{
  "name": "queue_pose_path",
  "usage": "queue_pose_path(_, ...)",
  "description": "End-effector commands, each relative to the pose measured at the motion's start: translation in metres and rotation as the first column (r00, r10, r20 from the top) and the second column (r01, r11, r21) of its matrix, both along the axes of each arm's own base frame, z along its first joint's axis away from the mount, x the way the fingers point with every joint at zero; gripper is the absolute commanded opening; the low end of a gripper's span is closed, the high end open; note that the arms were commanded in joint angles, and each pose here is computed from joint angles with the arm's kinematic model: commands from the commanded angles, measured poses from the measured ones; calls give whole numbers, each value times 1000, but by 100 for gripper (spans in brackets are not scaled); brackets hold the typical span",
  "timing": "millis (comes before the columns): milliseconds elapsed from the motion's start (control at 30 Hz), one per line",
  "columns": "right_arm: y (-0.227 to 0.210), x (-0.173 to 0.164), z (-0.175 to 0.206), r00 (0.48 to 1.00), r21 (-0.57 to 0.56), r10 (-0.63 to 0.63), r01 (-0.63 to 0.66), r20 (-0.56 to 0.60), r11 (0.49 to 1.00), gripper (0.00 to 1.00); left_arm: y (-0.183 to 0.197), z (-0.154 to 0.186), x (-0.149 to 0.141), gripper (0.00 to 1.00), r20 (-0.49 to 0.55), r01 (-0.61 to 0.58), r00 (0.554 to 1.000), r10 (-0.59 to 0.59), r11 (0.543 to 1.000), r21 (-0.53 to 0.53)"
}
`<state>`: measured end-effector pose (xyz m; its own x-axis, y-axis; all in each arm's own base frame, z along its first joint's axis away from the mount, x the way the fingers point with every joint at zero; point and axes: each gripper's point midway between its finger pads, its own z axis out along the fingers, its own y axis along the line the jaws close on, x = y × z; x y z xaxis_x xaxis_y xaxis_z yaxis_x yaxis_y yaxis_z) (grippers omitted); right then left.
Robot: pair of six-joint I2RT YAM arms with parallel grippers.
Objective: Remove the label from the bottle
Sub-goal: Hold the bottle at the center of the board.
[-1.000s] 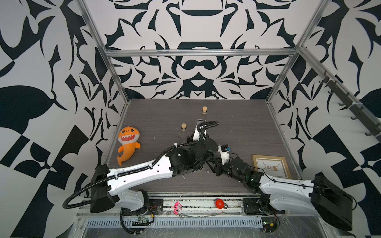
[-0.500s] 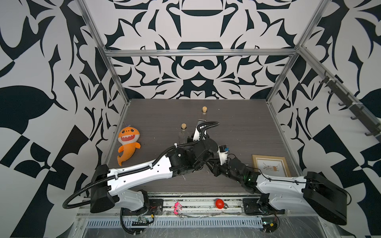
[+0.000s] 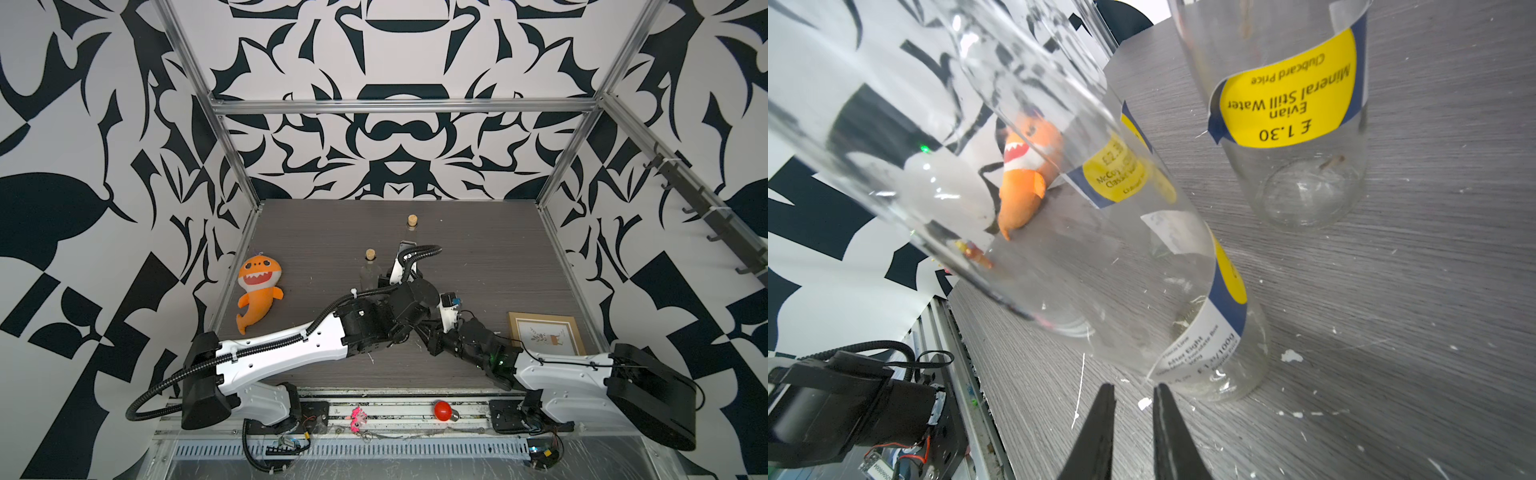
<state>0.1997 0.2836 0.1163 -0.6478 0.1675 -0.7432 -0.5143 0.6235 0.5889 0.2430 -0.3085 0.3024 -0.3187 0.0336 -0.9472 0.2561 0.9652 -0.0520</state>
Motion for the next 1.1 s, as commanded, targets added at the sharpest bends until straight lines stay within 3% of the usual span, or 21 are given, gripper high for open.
queue_pose_path(0,4,6,21,999,52,-19,16,48,998,21,-4,3,-5,0,-15,27,999,-28,998,-65)
queue_pose_path(667,9,13,26,996,42,-28,25,82,999,15,-8,4,-10,0,-1,97,995,-97,992,-77)
queue_pose_path(1067,8,14,23,997,33,-36,34,72,999,0,-13,6,-13,0,0,132,991,-132,988,-79)
